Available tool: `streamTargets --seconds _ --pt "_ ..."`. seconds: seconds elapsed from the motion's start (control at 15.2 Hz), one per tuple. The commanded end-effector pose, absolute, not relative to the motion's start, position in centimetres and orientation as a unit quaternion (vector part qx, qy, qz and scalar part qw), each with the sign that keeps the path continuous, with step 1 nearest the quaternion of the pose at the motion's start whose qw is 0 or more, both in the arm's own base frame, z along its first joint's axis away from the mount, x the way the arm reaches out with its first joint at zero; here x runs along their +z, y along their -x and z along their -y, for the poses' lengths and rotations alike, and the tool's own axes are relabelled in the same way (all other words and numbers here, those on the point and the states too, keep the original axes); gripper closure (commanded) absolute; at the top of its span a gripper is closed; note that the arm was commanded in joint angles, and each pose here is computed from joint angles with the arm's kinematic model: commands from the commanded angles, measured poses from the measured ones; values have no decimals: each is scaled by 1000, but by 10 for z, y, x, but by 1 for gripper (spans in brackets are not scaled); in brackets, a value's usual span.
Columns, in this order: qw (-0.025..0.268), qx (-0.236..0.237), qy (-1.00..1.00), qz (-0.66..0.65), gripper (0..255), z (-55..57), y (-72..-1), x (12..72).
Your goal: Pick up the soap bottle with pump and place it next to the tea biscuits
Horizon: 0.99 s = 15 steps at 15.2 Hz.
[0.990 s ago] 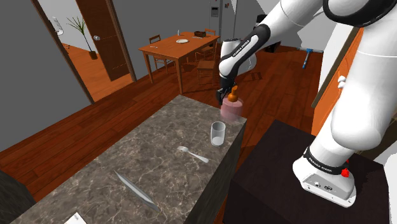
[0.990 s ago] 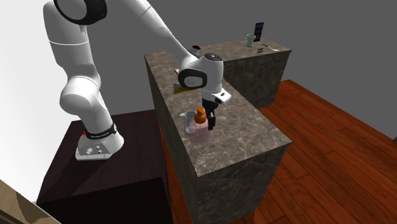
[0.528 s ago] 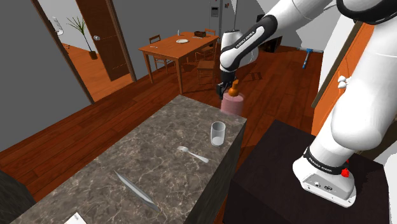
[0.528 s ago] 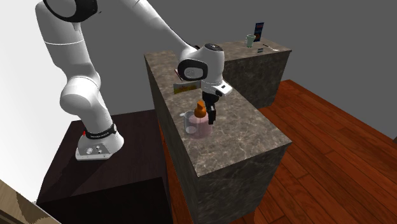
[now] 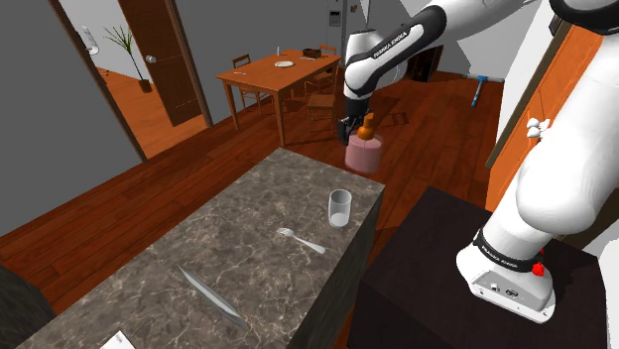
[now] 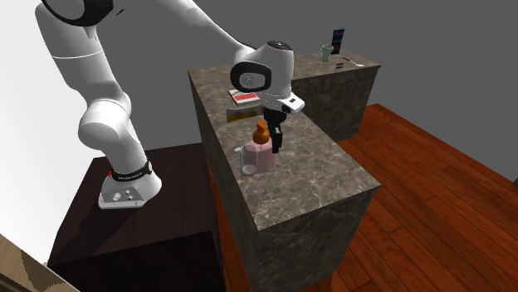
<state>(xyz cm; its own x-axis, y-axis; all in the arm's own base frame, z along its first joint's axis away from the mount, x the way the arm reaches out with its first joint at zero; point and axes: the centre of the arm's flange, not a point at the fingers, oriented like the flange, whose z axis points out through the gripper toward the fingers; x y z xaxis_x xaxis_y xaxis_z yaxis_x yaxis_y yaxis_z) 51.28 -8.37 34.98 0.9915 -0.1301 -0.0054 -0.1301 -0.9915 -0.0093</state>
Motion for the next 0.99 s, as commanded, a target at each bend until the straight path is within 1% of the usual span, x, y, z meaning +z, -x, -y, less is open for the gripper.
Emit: streamTargets --seconds 0.0,0.92 --pt "5 2 998 -65 255 84 -514 360" --pt "5 2 998 -65 255 84 -514 434"
